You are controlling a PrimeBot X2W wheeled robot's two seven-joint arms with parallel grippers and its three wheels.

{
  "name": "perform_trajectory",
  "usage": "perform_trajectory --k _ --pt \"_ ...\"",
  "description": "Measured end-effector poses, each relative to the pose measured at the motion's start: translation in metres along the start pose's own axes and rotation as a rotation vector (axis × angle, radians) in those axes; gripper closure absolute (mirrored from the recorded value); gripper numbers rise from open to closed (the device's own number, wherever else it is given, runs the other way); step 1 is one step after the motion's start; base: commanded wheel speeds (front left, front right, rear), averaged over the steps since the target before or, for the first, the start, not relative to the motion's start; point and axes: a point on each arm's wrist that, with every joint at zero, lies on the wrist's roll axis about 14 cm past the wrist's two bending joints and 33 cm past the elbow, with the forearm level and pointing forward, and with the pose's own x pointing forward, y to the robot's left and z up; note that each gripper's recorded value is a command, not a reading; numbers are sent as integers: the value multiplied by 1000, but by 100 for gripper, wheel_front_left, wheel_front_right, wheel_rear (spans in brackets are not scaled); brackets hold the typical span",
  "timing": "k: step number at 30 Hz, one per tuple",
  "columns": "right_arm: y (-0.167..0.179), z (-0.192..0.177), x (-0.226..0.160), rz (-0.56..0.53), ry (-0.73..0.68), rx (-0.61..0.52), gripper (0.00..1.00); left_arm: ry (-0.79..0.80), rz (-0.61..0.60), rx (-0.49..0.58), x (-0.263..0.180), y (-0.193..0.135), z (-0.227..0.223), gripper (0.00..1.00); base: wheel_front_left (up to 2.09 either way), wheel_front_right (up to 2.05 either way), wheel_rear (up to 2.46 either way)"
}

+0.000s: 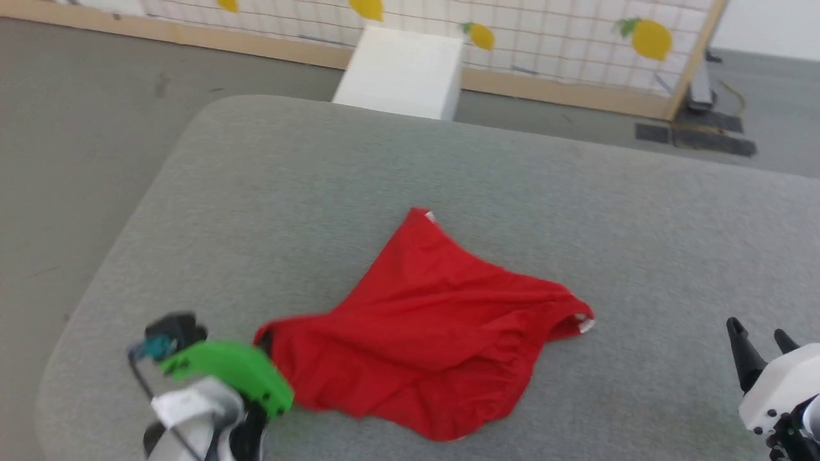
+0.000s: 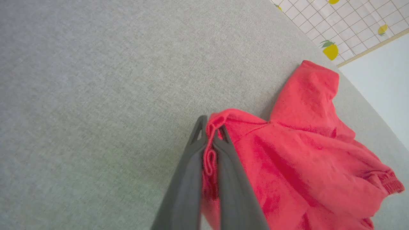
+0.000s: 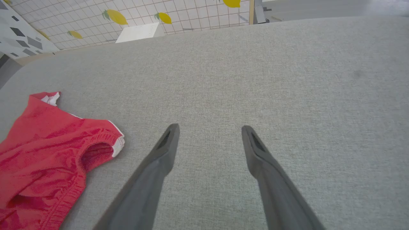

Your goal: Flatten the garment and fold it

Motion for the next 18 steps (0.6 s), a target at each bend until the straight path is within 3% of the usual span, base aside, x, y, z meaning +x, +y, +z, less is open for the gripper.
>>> perform_trajectory --k 3,7,8,9,10,13,18 --pt "12 2 3 30 -1 -14 0 43 56 -40 -18 22 -17 100 0 0 0" --pt "21 3 5 56 0 -21 0 154 28 -91 -36 15 -53 100 0 0 0" --pt "23 3 5 60 1 -22 0 159 20 -98 -38 12 -56 73 0 0 0" --pt "24 2 5 64 3 -24 0 154 0 -117 -39 7 -56 5 0 0 0" --pt "26 1 4 69 7 -27 0 138 -16 -133 -39 2 -51 0 0 0 0" --pt "32 -2 4 85 15 -37 0 48 -42 -130 -37 -5 -29 0 0 0 0" --pt "55 -11 5 149 39 -66 0 -203 -108 -17 -32 -16 28 0 0 0 0"
